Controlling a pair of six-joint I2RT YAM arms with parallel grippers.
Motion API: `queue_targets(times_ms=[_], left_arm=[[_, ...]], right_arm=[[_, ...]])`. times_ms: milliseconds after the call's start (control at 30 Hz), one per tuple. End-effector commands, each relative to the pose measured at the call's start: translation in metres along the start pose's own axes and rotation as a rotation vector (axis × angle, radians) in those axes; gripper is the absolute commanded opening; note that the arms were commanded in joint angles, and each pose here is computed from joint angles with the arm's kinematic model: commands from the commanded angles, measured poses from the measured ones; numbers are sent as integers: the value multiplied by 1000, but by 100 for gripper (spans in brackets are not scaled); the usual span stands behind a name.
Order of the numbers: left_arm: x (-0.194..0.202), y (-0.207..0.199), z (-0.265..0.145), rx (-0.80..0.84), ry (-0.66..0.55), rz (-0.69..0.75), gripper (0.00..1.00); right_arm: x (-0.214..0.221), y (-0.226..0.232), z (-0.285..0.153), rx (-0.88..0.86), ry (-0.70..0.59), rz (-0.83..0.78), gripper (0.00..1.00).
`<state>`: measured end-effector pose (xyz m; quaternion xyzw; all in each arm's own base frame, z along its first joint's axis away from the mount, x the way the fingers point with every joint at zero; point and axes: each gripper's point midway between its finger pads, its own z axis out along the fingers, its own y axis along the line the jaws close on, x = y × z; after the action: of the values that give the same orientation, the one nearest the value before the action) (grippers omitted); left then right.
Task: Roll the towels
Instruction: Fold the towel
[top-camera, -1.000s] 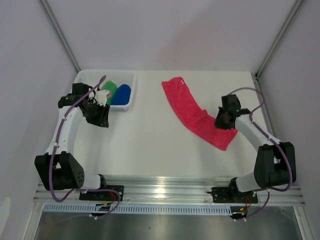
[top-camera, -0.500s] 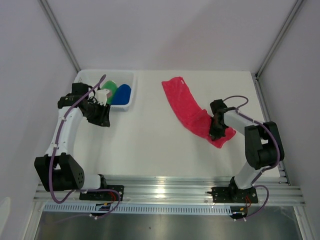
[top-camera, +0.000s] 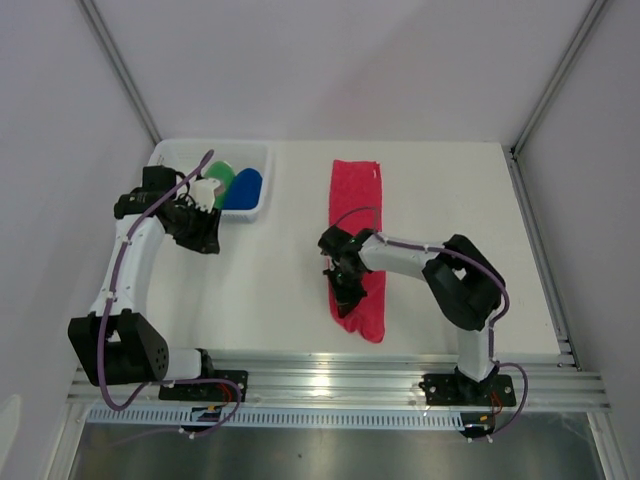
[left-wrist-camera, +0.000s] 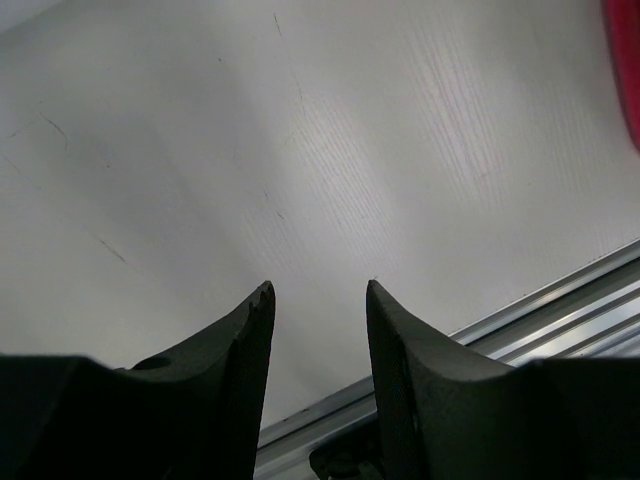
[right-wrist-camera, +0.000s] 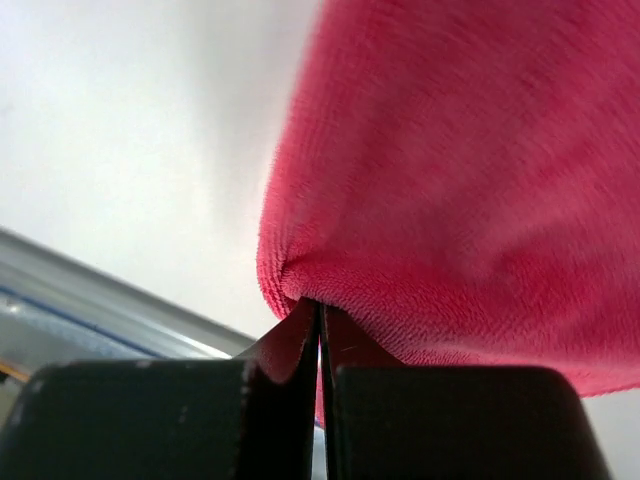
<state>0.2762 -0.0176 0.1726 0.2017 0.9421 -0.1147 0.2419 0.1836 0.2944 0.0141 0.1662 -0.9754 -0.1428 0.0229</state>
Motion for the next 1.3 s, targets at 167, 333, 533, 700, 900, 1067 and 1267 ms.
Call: queue_targets(times_ms=[167, 333, 533, 700, 900, 1067, 1267], left_arm=[[-6, -21, 2, 101, -24, 96, 45], [-13, -73, 7, 251, -10, 279, 47], [-20, -143, -6, 474, -83, 515, 53], [1, -190, -5, 592, -120, 806, 53], [85, -224, 16, 675, -54, 1439, 58], [88, -252, 44, 654, -216, 1713, 64], [117, -291, 91, 688, -274, 1781, 64]], right_arm=[[44, 65, 15, -74, 109, -148, 5], [-6, 94, -46, -119, -108, -243, 30], [-28, 101, -122, -230, -326, -245, 47], [13, -8, -108, -116, -292, 169, 44], [59, -48, -77, -170, -284, 372, 46], [77, -50, -49, -218, -255, 422, 47], [87, -46, -35, -261, -274, 425, 48]])
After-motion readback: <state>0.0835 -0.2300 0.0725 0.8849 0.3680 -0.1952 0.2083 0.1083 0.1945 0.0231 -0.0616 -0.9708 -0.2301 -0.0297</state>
